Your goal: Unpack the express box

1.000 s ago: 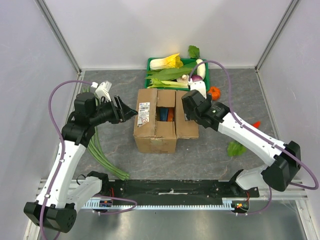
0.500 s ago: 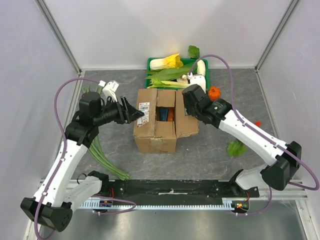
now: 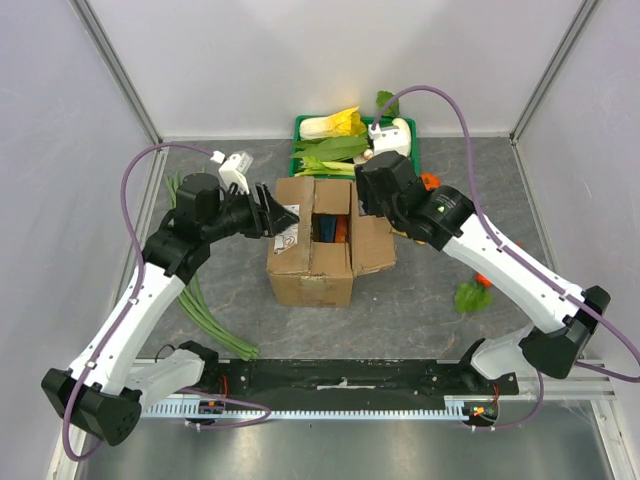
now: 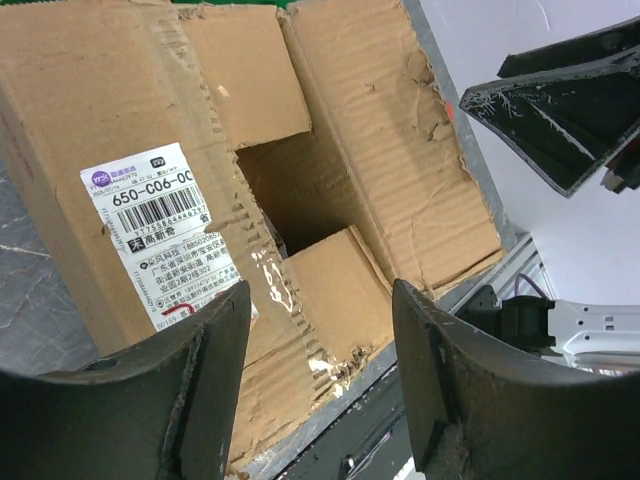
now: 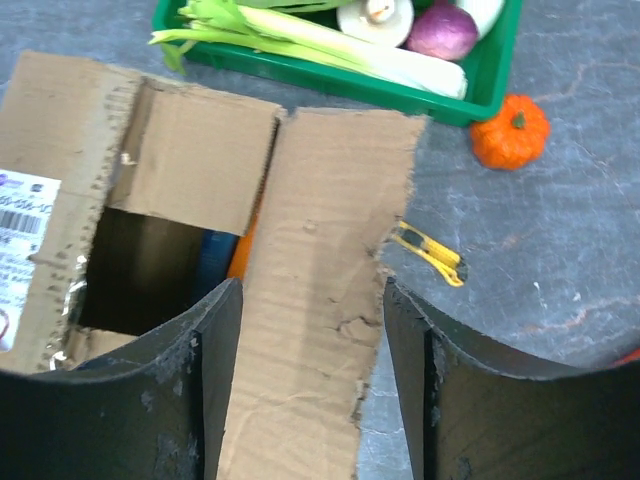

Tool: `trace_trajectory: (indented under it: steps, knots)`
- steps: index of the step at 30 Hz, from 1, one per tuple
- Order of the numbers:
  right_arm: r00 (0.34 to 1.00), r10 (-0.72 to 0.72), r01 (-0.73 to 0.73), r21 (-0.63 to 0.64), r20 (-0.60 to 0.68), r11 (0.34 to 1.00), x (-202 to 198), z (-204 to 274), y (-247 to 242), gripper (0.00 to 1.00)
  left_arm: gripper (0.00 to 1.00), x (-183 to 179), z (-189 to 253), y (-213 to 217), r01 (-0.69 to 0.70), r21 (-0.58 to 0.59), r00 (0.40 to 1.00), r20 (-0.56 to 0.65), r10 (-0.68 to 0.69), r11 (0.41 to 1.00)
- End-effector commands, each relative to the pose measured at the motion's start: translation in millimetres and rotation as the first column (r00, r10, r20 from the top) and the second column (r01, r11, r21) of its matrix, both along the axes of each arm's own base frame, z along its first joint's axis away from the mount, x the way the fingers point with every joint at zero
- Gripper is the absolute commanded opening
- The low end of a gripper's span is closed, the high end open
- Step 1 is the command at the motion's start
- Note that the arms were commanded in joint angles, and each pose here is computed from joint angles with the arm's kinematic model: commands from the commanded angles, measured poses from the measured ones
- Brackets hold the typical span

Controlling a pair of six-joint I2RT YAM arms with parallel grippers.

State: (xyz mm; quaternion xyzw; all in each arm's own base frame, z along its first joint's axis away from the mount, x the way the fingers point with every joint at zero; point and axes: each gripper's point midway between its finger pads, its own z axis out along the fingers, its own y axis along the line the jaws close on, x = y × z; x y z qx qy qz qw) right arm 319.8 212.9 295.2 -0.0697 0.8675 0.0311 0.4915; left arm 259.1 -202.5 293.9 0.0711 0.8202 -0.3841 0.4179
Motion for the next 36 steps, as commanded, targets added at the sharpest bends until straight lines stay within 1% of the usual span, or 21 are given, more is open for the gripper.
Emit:
trace_trajectory:
  steps: [1, 6, 7, 9, 12, 15, 16, 17, 19, 21, 24, 27, 29, 32, 33, 36]
  knots:
    - [0.997, 0.070, -0.070, -0.024, -0.022, 0.997, 0, -8, 24, 0.67, 0.67, 13, 14, -5, -0.034, 0.022, 0.997, 0.075, 0.032, 0.999]
    - [0.994, 0.034, -0.040, -0.049, -0.105, 0.998, 0, -57, 28, 0.78, 0.71, 20, 5, -6, -0.080, 0.075, 0.994, 0.085, 0.074, 0.994]
    - [0.994, 0.023, -0.027, -0.031, -0.103, 0.999, 2, -62, 31, 0.79, 0.72, 22, 3, -5, -0.102, 0.089, 0.992, 0.090, 0.094, 0.991]
    - [0.993, 0.015, -0.019, -0.037, -0.120, 0.999, 2, -77, 31, 0.83, 0.72, 25, -1, -4, -0.122, 0.112, 0.989, 0.094, 0.112, 0.986]
    - [0.992, 0.016, -0.017, -0.013, -0.125, 1.000, 3, -90, 36, 0.85, 0.72, 31, -9, -2, -0.162, 0.151, 0.985, 0.090, 0.149, 0.975]
    - [0.992, 0.009, -0.007, 0.021, -0.123, 1.000, 7, -100, 44, 0.83, 0.73, 37, -18, -1, -0.196, 0.191, 0.980, 0.076, 0.185, 0.962]
    - [0.993, -0.001, 0.004, 0.029, -0.120, 1.000, 9, -102, 44, 0.81, 0.73, 39, -25, 2, -0.219, 0.226, 0.976, 0.066, 0.210, 0.949]
    - [0.993, -0.013, 0.018, 0.043, -0.120, 0.999, 9, -103, 45, 0.79, 0.73, 41, -22, 1, -0.227, 0.232, 0.974, 0.069, 0.217, 0.946]
    - [0.993, -0.015, 0.021, 0.055, -0.118, 0.998, 10, -107, 48, 0.74, 0.73, 45, -31, 0, -0.241, 0.278, 0.970, 0.057, 0.234, 0.930]
    - [0.993, -0.023, 0.031, 0.064, -0.119, 0.997, 12, -108, 49, 0.68, 0.75, 46, -35, -2, -0.242, 0.314, 0.970, 0.045, 0.240, 0.918]
    - [0.991, -0.043, 0.051, 0.064, -0.125, 0.997, 12, -113, 48, 0.65, 0.78, 47, -41, -5, -0.252, 0.369, 0.966, 0.040, 0.255, 0.895]
    - [0.990, -0.053, 0.062, 0.065, -0.134, 0.996, 12, -118, 48, 0.65, 0.79, 47, -46, 0, -0.302, 0.446, 0.948, 0.051, 0.313, 0.842]
    - [0.989, -0.051, 0.061, 0.065, -0.139, 0.996, 10, -121, 48, 0.65, 0.79, 45, -51, -5, -0.298, 0.491, 0.948, 0.048, 0.316, 0.819]
    - [0.989, -0.057, 0.066, 0.061, -0.138, 0.996, 10, -123, 46, 0.65, 0.79, 46, -59, -7, -0.322, 0.569, 0.937, 0.079, 0.340, 0.757]
    - [0.988, -0.059, 0.067, 0.059, -0.140, 0.996, 10, -124, 45, 0.65, 0.79, 46, -57, -9, -0.338, 0.586, 0.933, 0.106, 0.343, 0.737]
    - [0.988, -0.056, 0.066, 0.064, -0.141, 0.996, 8, -125, 46, 0.65, 0.79, 48, -64, -13, -0.347, 0.640, 0.931, 0.147, 0.333, 0.686]
